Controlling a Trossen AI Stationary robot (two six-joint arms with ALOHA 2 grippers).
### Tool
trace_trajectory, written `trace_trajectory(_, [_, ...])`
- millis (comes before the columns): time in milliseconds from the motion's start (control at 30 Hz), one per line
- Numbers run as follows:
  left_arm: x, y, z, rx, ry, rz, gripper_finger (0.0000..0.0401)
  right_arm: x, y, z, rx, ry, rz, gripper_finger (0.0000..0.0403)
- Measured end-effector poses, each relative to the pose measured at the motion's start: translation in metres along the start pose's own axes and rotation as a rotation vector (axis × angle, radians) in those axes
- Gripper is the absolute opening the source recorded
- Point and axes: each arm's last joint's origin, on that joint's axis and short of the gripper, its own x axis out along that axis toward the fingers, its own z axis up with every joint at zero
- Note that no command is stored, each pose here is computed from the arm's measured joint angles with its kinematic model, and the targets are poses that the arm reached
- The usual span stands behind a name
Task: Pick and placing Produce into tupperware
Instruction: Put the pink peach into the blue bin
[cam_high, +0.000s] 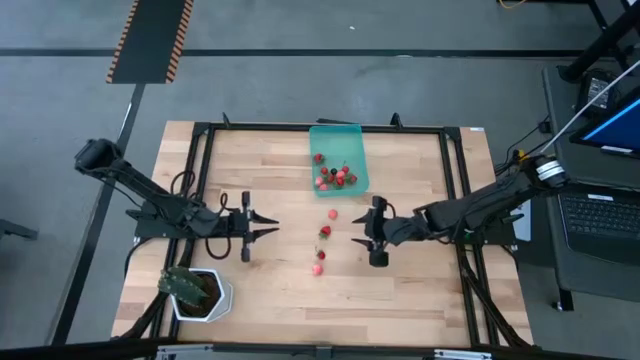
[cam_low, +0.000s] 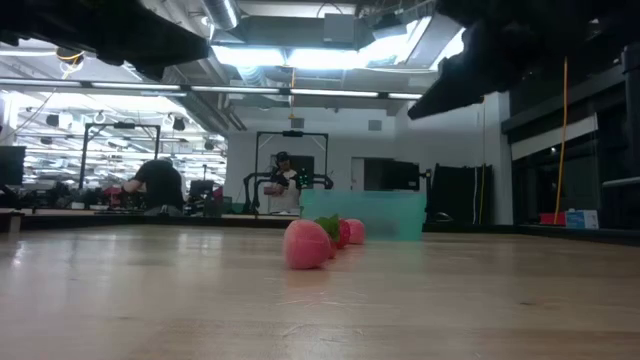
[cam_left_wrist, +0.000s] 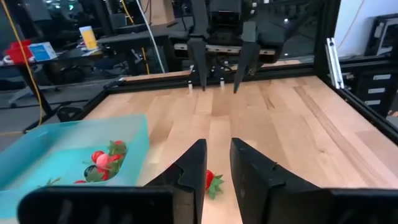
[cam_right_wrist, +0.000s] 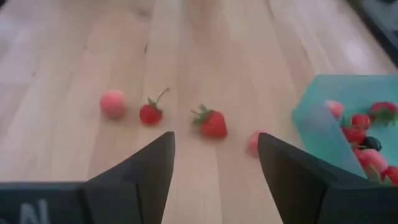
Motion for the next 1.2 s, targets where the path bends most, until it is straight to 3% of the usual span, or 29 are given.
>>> trace_trajectory(167, [-0.003, -0.003, 0.000, 0.004, -0.001, 0.041, 0.0058, 0.010, 0.007, 0.010, -0.030, 0.027, 0.049, 0.0232])
trace_trajectory(433, [-0.005, -0.006, -0.003, -0.045, 0.021, 0.034, 0.0050, 0.031, 0.004, 0.024, -0.099, 0.189, 0.002, 0.0232])
trace_trajectory(833, [-0.005, -0.006, -0.006, -0.073, 0.051, 0.030, 0.0038, 0.064, -0.017, 0.016, -0.099, 0.316, -0.069, 0.0232])
trace_trajectory(967, [-0.005, -0.006, -0.006, -0.063, 0.052, 0.031, 0.0055, 0.076, -0.026, 0.011, -0.082, 0.332, -0.093, 0.0232])
trace_trajectory(1200, [-0.005, -0.004, -0.008, -0.030, 0.061, 0.070, 0.0124, 0.093, -0.038, 0.002, -0.050, 0.365, -0.102, 0.0232])
